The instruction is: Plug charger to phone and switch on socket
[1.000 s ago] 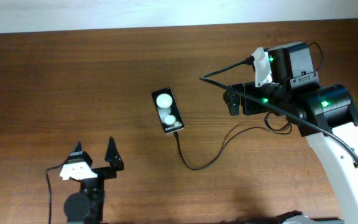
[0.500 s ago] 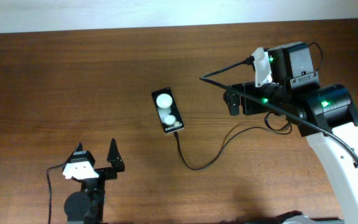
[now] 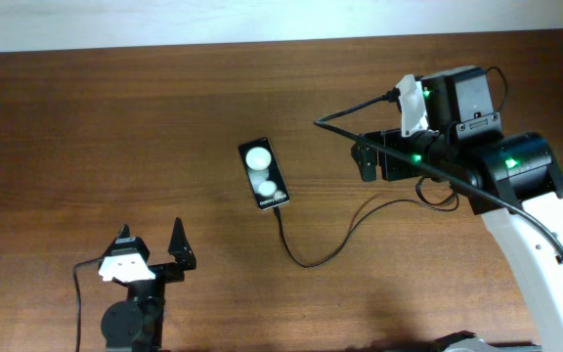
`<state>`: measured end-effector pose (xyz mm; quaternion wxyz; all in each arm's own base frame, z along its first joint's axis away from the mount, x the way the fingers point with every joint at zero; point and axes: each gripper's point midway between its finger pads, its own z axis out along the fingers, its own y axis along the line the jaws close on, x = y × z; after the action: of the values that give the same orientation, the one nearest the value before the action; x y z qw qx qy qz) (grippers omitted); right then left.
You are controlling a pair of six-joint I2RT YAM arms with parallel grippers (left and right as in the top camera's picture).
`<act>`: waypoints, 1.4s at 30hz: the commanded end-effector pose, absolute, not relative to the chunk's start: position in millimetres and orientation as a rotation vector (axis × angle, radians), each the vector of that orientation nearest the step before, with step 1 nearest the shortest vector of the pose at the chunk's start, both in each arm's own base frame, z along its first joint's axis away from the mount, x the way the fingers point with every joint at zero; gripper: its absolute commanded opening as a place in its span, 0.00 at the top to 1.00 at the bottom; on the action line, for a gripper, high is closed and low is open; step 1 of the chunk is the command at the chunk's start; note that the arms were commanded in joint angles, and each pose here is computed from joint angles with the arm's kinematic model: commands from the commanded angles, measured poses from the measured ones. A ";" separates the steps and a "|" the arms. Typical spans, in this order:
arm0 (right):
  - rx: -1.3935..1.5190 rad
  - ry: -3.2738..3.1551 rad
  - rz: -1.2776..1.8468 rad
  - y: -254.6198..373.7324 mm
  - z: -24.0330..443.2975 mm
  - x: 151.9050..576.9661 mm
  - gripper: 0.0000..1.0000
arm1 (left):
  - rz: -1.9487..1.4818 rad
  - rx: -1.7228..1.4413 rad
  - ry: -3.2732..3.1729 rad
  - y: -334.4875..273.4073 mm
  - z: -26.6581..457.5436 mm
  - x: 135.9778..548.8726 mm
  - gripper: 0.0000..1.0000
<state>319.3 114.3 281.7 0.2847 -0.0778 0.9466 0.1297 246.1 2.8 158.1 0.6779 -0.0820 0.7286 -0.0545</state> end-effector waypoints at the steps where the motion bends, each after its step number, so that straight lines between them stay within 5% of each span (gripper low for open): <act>1: -0.206 2.520 0.320 112.0 285.1 319.6 0.01 | -0.108 -0.168 1.640 3.2 157.1 245.8 0.01; 15: -0.179 2.244 0.160 80.4 298.4 305.6 0.01 | -0.108 -0.168 1.640 3.2 157.1 245.8 0.01; 33: -0.105 1.976 0.176 42.3 171.3 217.7 0.01 | -0.108 -0.168 1.640 3.2 157.1 245.8 0.01; 42: -0.066 1.723 0.221 42.6 192.1 220.3 0.01 | -0.108 -0.168 1.640 3.2 157.1 245.8 0.01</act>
<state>220.0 42.6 191.3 0.6316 -0.0335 0.7692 0.0912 246.0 2.0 158.3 0.6781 -0.0803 0.7284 -0.0561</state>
